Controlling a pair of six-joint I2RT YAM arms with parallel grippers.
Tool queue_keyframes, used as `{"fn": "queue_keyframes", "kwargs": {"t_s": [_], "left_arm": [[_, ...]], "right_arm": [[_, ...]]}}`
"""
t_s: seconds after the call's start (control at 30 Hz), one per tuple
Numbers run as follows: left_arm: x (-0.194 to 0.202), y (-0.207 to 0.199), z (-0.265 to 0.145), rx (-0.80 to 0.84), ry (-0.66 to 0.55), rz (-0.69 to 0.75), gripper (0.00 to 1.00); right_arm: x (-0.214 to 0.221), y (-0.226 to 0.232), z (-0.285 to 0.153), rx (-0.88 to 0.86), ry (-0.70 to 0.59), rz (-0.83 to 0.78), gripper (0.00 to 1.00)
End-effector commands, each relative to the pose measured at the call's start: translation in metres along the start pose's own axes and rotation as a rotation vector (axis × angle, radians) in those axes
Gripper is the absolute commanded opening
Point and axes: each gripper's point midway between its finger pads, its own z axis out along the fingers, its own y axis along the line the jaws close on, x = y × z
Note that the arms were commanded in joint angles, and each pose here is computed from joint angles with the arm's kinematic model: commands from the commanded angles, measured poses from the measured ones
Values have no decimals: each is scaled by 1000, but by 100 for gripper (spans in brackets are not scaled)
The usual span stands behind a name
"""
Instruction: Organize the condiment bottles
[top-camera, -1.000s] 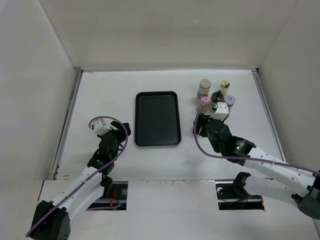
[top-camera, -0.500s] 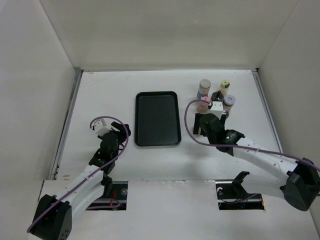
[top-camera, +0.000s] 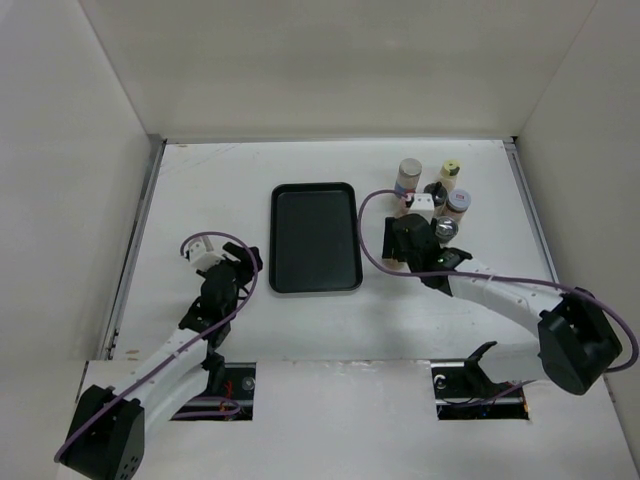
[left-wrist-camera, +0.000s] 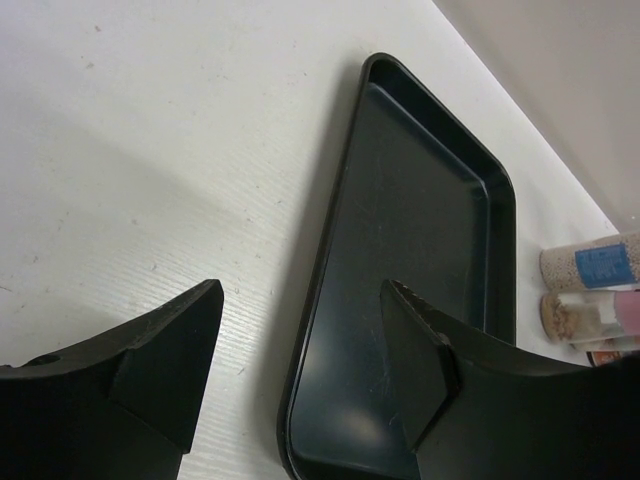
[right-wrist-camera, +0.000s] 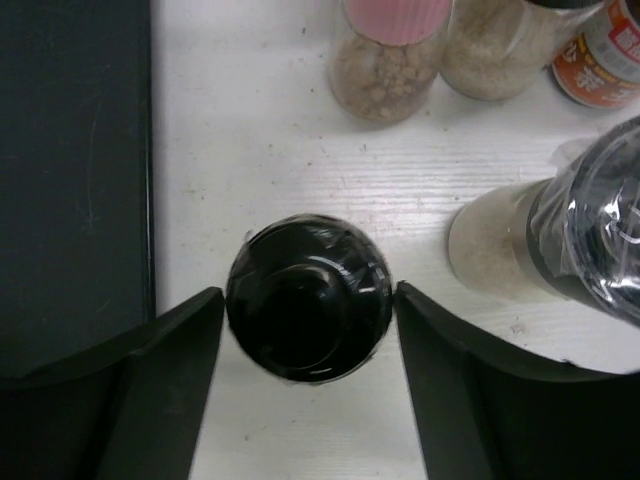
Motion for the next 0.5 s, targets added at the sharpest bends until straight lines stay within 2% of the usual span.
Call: {"fn": "queue_keyframes", "kwargs": {"t_s": [0.0,0.07,0.17,0.3,0.47], "left_arm": [[-1,-7,1,36,-9,-22,62],[-2,-7,1,38,-10,-23,62],[-1,-7,1,37,-8,-22,62],[-3,-8,0,42,-16,-25,62],[-1,-9,1,47,-8,-24,62]], "right_arm": [[-40,13,3,-33,-102,51,71],[-38,11,6,-21,-97,47,65],[-42,8,6,8,-109,38,51],[-78,9,-11,14,-201,52,47],[-136,49,-33,-83,-300,44,46]]}}
